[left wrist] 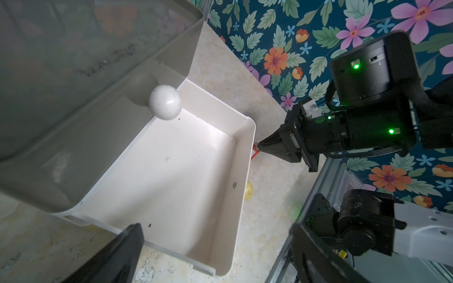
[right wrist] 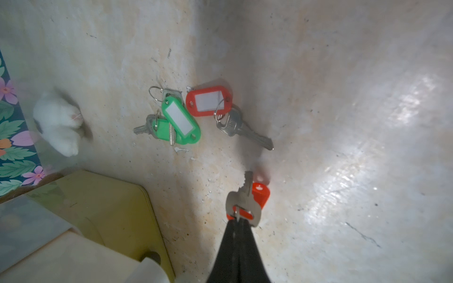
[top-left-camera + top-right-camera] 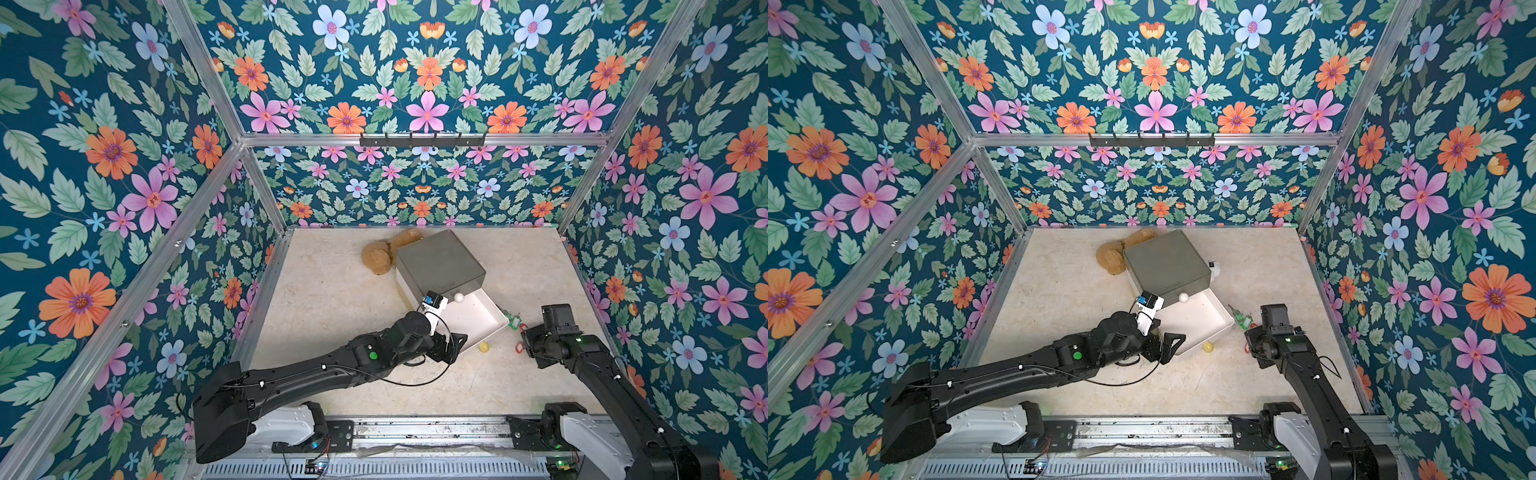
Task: Take the keys out of the drawer
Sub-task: Place the key at the center of the board.
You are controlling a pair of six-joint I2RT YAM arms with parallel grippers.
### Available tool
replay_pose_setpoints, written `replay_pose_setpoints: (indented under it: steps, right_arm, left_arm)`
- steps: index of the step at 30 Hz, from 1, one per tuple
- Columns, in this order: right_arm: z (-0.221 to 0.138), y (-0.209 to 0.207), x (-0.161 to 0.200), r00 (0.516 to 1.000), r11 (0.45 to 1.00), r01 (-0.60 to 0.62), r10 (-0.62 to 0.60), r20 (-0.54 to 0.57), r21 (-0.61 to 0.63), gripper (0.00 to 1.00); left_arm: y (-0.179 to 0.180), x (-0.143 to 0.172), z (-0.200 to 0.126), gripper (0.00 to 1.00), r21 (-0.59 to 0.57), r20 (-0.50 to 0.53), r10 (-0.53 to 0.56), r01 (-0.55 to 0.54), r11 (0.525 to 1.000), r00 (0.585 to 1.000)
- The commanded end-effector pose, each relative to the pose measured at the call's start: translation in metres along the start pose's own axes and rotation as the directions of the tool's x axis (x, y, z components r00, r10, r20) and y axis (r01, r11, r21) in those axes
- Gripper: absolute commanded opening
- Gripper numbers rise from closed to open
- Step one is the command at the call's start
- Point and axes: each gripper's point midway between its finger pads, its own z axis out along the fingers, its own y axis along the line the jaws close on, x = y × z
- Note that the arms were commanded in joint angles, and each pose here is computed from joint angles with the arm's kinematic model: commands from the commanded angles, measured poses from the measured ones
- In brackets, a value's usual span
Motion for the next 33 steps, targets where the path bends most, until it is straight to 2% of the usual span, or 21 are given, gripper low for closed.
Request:
replay_pose_setpoints:
  steps: [1,14,26,33]
  right_arm:
    - [0.004,0.006,-0.003,1.0,1.0,-0.005,0.005,0.002,-0.022,0.0]
    - [0.014,-0.016,-0.04,0.996,0.997,-0.07,0.069,0.061,0.013,0.0]
    - [0.026,-0.017,-0.057,0.994,0.997,-0.059,0.054,0.094,0.049,0.0]
    - [0.034,-0.019,-0.056,0.996,0.997,-0.051,0.047,0.075,0.057,0.0]
  left_arm:
    - [-0.001,-0.005,-0.001,1.0,0.0,0.022,-0.005,0.005,1.0,1.0]
    - [0.0,-0.004,0.001,0.99,-0.006,0.016,-0.012,0.012,1.0,1.0]
    - [-0.001,-0.002,0.003,0.99,-0.009,0.006,-0.01,0.01,1.0,1.0]
    - [0.0,-0.001,0.005,0.99,-0.013,0.001,-0.009,0.009,1.0,1.0]
